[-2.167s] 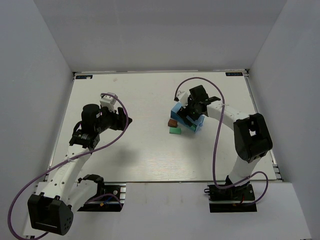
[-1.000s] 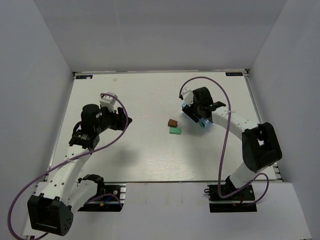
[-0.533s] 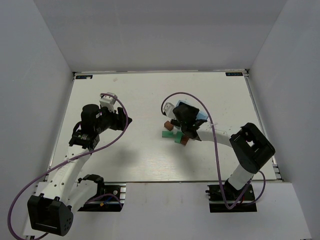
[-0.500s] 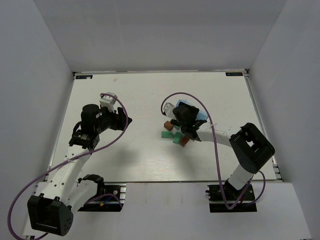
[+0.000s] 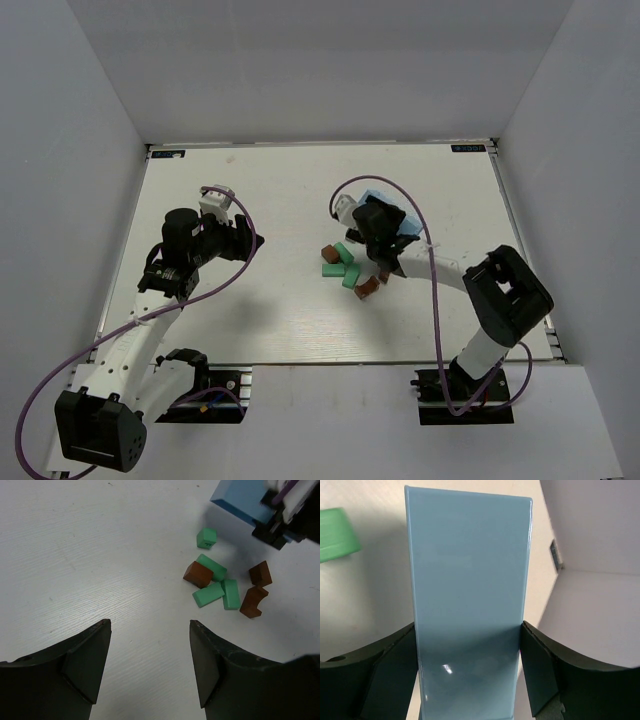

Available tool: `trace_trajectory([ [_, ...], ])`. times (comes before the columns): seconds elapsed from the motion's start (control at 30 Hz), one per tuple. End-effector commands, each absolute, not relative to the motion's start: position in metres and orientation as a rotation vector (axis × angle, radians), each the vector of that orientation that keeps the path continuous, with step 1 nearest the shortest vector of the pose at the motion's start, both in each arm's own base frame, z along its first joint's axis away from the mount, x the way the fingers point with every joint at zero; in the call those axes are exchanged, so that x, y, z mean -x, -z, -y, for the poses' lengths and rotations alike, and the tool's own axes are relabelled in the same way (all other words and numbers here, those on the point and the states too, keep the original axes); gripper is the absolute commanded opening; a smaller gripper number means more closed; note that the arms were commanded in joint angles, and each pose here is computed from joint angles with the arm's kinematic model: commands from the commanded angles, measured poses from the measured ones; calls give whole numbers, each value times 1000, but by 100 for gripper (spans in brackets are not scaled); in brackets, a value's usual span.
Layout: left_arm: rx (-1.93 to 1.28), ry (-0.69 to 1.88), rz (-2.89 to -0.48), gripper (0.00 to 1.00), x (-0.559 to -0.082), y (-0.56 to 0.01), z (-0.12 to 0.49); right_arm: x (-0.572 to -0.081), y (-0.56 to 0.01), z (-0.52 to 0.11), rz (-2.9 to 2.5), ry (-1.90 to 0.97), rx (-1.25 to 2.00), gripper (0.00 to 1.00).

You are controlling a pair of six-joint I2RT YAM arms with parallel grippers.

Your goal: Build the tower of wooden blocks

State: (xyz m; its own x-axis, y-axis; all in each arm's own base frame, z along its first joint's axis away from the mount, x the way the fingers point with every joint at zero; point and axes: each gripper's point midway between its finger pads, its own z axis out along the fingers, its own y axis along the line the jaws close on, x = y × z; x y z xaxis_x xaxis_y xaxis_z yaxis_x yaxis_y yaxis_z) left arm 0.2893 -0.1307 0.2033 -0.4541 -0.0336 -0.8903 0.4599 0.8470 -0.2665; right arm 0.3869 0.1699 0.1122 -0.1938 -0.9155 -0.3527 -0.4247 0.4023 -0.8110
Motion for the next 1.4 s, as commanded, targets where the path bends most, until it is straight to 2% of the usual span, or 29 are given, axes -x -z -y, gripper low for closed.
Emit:
trace_trajectory([
  [0.0, -321, 574, -1922, 74, -291, -221, 130, -410, -166, -153, -1892, 497, 884, 0],
  [0.17, -327, 583, -1930, 74, -291, -218, 132, -437, -182, -117, -2005, 227, 735, 0],
  [0.33, -334, 594, -1929, 74, -290, -219, 133, -445, -154, -81, -2260, -143, 537, 0],
  [0.37, -334, 594, -1929, 74, -290, -219, 133, -438, -156, -100, -2269, -343, 549, 0],
  [0.47, -339, 603, -1937, 74, -290, -216, 135, -440, -151, -94, -2332, -617, 426, 0],
  [0.6, -339, 603, -1937, 74, -290, -216, 135, -449, -144, -92, -2354, -855, 353, 0],
  [0.9, -346, 614, -1936, 74, -289, -214, 136, -460, -112, -72, -2399, -1081, 170, 0],
  [1.0, -346, 614, -1936, 74, -289, -214, 136, -463, -103, -68, -2405, -1140, 111, 10],
  [1.1, -345, 615, -1945, 74, -290, -212, 136, -469, -93, -58, -2417, -1143, 68, 32],
  [1.13, -345, 615, -1945, 74, -290, -212, 136, -470, -91, -57, -2420, -1132, 68, 45],
  [1.2, -345, 615, -1945, 74, -290, -212, 136, -470, -86, -51, -2429, -1129, 51, 50],
  [1.23, -345, 615, -1945, 74, -290, -212, 136, -470, -83, -49, -2435, -1119, 46, 60],
  [1.37, -345, 615, -1945, 74, -290, -212, 136, -470, -79, -42, -2441, -1109, 29, 80],
])
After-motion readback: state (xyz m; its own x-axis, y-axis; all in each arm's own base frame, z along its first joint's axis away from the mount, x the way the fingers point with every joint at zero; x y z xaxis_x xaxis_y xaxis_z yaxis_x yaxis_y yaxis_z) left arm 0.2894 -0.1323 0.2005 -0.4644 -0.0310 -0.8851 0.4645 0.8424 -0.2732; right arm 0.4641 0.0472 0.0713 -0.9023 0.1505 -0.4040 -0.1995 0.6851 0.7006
